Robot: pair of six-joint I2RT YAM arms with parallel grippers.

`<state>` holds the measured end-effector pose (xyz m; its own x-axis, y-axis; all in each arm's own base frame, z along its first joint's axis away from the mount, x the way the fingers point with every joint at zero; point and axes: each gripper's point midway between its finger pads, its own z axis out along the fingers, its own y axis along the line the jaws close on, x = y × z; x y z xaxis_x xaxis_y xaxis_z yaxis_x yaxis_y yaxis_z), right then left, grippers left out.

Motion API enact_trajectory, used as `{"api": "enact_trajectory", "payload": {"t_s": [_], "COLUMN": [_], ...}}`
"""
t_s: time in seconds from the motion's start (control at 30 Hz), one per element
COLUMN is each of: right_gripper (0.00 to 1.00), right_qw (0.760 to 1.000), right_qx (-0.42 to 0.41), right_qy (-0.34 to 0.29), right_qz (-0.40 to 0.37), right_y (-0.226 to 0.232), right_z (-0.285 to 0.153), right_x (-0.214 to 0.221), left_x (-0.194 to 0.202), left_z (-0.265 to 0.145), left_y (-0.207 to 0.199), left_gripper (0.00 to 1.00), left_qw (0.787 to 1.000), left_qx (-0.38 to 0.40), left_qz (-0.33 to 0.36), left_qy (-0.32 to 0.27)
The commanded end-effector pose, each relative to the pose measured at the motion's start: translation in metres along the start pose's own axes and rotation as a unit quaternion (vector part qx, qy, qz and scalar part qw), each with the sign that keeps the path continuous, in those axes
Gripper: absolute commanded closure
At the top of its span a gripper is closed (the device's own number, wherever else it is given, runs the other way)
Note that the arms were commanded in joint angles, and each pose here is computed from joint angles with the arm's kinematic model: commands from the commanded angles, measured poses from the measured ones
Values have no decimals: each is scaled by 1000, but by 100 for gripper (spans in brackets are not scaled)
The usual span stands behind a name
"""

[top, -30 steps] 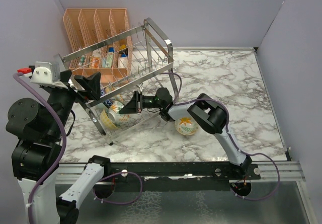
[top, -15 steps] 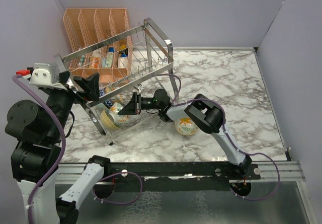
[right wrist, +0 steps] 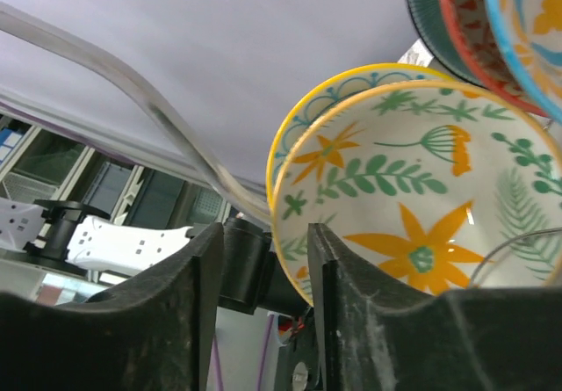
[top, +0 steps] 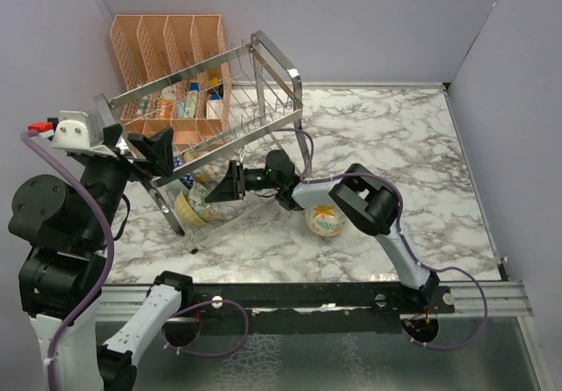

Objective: Load the bowls into the dish rack

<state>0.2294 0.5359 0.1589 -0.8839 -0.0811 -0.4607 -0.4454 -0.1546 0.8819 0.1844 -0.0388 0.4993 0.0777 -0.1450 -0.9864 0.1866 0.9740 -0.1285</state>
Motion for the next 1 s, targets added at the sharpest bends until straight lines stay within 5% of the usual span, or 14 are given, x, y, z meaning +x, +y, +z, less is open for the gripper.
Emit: {"api": "enact_trajectory", "payload": {"t_s": [0.0, 0.4, 0.67, 0.97], "right_gripper": [55, 54, 54, 52], "right_qw": [999, 998, 998, 959], "right_qx": [-19, -10, 30, 256], "right_qy": [24, 17, 42, 93], "right_qz": [-25, -54, -46, -75], "right_y": [31, 69, 73, 37], "right_z": [-4, -28, -57, -122], "right_x": [1, 11, 61, 133], "left_x": [-2, -3, -1, 9], "left_z": [-4, -2, 0, 4], "left_y": [2, 1, 0, 0], "left_gripper": [1, 1, 1, 1], "left_qw": [1000, 1000, 1000, 1000], "left_qx": [-5, -3, -2, -1], "left_qz": [2, -2, -4, -7], "left_qy": [-5, -5, -3, 7]}}
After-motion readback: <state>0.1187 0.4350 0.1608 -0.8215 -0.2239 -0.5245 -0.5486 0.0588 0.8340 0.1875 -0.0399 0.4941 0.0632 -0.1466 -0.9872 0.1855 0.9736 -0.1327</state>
